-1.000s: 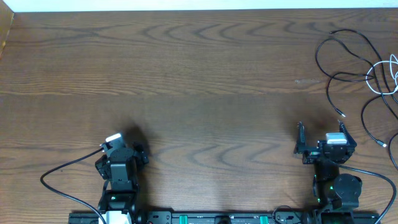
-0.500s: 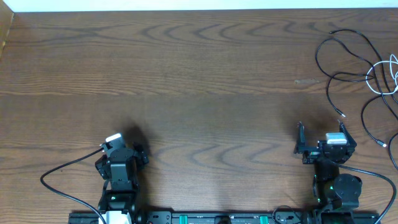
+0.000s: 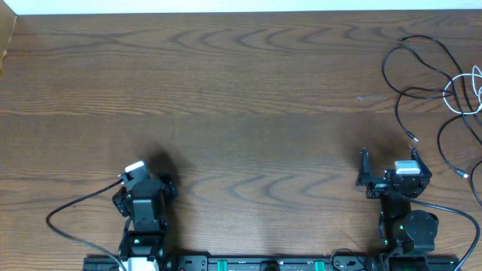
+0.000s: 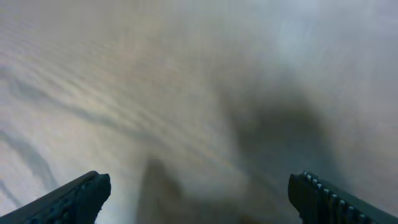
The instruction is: Untangle cables
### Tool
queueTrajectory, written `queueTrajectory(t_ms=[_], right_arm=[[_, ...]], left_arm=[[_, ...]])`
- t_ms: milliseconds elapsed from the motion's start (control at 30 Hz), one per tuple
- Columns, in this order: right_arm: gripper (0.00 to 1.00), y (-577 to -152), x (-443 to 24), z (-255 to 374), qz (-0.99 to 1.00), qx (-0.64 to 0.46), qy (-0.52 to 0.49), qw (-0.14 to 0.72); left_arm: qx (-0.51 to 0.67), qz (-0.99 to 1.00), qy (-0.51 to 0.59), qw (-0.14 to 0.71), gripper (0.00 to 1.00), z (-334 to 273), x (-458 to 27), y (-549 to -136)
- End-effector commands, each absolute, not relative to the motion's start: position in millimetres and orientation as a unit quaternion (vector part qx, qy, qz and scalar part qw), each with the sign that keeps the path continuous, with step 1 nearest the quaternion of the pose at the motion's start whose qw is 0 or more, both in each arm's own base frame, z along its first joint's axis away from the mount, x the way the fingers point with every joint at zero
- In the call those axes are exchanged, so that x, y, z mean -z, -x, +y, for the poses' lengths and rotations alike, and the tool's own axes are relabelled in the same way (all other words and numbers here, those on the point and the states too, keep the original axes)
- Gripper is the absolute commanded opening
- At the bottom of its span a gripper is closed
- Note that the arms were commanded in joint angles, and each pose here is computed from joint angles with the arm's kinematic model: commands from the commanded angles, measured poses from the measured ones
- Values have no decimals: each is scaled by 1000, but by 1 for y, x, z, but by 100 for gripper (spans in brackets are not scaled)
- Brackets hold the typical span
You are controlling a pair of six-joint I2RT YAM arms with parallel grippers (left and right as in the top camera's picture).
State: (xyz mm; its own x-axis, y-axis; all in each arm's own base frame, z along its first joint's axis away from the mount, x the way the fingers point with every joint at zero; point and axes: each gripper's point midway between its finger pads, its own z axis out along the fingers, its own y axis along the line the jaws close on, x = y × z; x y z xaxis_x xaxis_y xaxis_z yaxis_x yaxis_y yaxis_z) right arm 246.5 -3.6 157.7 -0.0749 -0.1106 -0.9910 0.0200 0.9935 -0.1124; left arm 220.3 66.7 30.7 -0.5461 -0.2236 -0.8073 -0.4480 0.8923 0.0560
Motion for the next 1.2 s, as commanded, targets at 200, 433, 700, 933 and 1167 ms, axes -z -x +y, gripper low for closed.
queueTrajectory(t_ms=[200,433,700,933,1167], right_arm=[[99,-246,-157,-5,731,50,29,680],[99,-246,-157,-5,731,50,29,680],[99,-246,-157,-5,731,50,29,680],[99,-246,-157,-5,731,50,29,680],[99,-246,-157,-5,731,50,29,680]], left_arm=[[-106,778,222,578,96,71,-99,-231],[-88,717,237,650,96,73,-140,-229],[-83,671,244,696,96,76,-170,-228],[-98,706,240,660,96,77,-146,-226],[-97,706,240,660,96,77,-146,-226]])
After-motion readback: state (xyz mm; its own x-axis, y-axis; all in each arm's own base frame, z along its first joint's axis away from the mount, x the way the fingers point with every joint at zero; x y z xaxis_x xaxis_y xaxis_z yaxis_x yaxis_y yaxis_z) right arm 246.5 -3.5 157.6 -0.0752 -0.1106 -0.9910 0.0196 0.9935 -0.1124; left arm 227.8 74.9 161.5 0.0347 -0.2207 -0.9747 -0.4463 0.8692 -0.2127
